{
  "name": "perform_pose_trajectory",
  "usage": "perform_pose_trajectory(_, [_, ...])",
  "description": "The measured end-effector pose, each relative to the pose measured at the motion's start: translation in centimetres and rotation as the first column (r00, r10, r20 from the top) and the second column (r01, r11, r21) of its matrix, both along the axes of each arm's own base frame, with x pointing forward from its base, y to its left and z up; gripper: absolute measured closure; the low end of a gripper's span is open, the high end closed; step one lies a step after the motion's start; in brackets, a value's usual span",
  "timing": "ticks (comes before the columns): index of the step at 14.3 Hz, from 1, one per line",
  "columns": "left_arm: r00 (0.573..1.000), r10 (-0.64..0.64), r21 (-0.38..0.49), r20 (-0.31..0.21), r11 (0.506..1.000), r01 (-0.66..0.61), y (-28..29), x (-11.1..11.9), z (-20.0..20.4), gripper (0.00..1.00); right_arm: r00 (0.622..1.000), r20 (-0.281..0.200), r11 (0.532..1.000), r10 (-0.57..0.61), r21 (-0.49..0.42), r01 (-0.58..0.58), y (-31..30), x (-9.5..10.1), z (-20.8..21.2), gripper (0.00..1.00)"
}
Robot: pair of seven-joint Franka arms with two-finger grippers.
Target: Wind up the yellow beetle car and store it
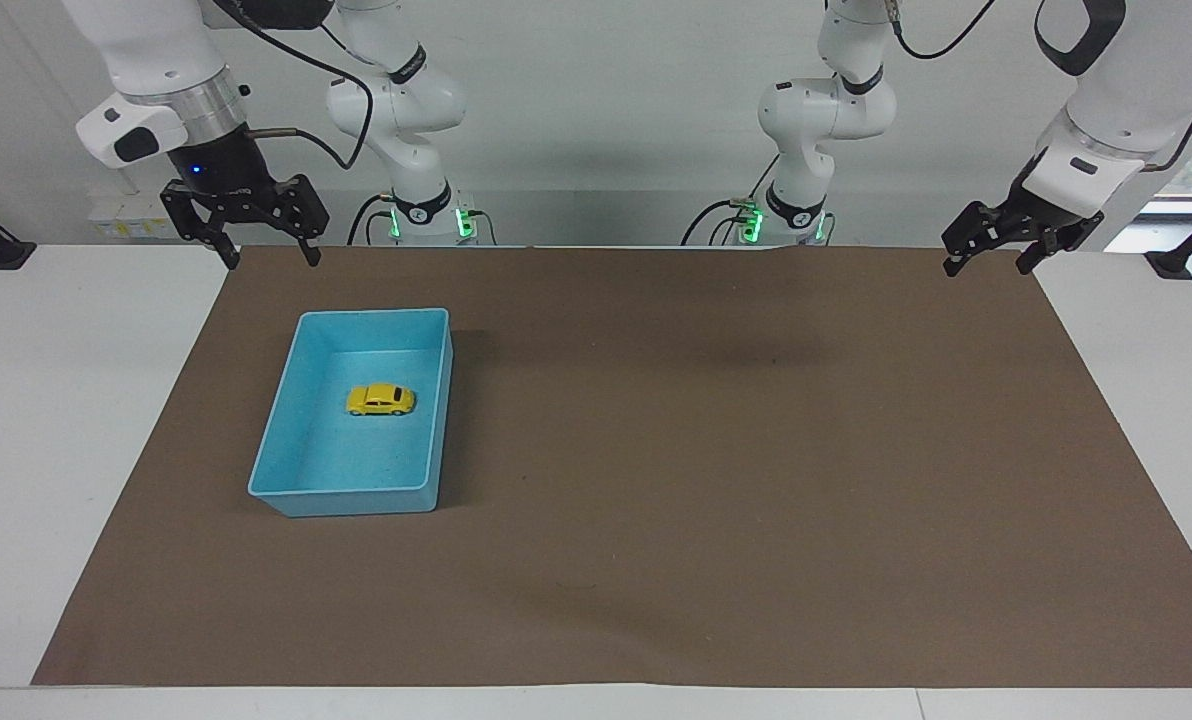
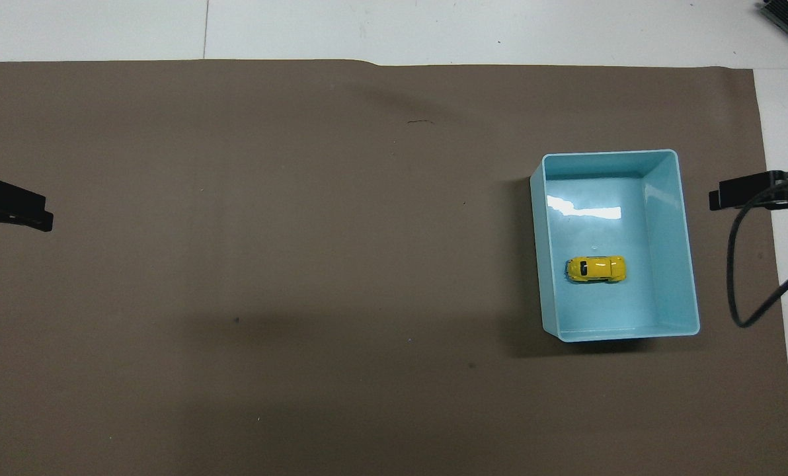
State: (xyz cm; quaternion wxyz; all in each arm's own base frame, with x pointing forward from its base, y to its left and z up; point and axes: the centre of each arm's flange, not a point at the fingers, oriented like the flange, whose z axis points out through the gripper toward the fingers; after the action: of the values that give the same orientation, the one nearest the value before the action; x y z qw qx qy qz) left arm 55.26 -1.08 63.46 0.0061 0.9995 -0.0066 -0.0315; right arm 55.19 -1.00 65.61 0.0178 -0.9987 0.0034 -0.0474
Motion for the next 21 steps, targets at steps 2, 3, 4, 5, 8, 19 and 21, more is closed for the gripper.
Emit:
perform_pose_trajectory(2, [1.0, 0.0, 0.0, 0.0, 1.0, 0.0, 0.0, 0.0, 0.0, 0.0, 1.0, 0.0, 1.0, -0.001, 0.0, 0.001, -0.07, 0.0, 0.0, 0.0])
perform_pose_trajectory(3, [1.0, 0.0, 0.0, 0.0, 1.0, 0.0, 0.0, 0.0, 0.0, 0.0, 1.0, -0.001, 1.0, -0.001, 0.0, 0.001, -0.07, -0.01, 0.0, 0.0])
perform_pose_trajectory(4, [1.0, 0.0, 0.0, 0.0, 1.0, 0.0, 0.0, 0.0, 0.0, 0.0, 1.0, -0.001, 1.0, -0.001, 0.0, 0.001, -0.07, -0.01, -0.01, 0.0])
perform_pose_trajectory(5, [1.0, 0.0, 0.0, 0.0, 1.0, 0.0, 0.0, 0.0, 0.0, 0.0, 1.0, -0.001, 1.0, -0.001, 0.0, 0.001, -0.07, -0.01, 0.0, 0.0])
perform_pose_trajectory(8, [1.0, 0.0, 0.0, 0.0, 1.0, 0.0, 0.0, 0.0, 0.0, 0.0, 1.0, -0.001, 1.0, -0.001, 0.0, 0.001, -0.08, -0.01, 0.0, 0.0])
perform_pose_trajectory(19, [1.0, 0.0, 0.0, 0.0, 1.0, 0.0, 0.0, 0.0, 0.0, 0.0, 1.0, -0.001, 1.0, -0.015, 0.0, 0.015, -0.86, -0.03, 0.0, 0.0])
perform_pose_trajectory(21, [1.0, 0.0, 0.0, 0.0, 1.0, 0.0, 0.0, 0.0, 0.0, 0.0, 1.0, -0.001, 1.0, -0.015, 0.0, 0.015, -0.86, -0.03, 0.0, 0.0])
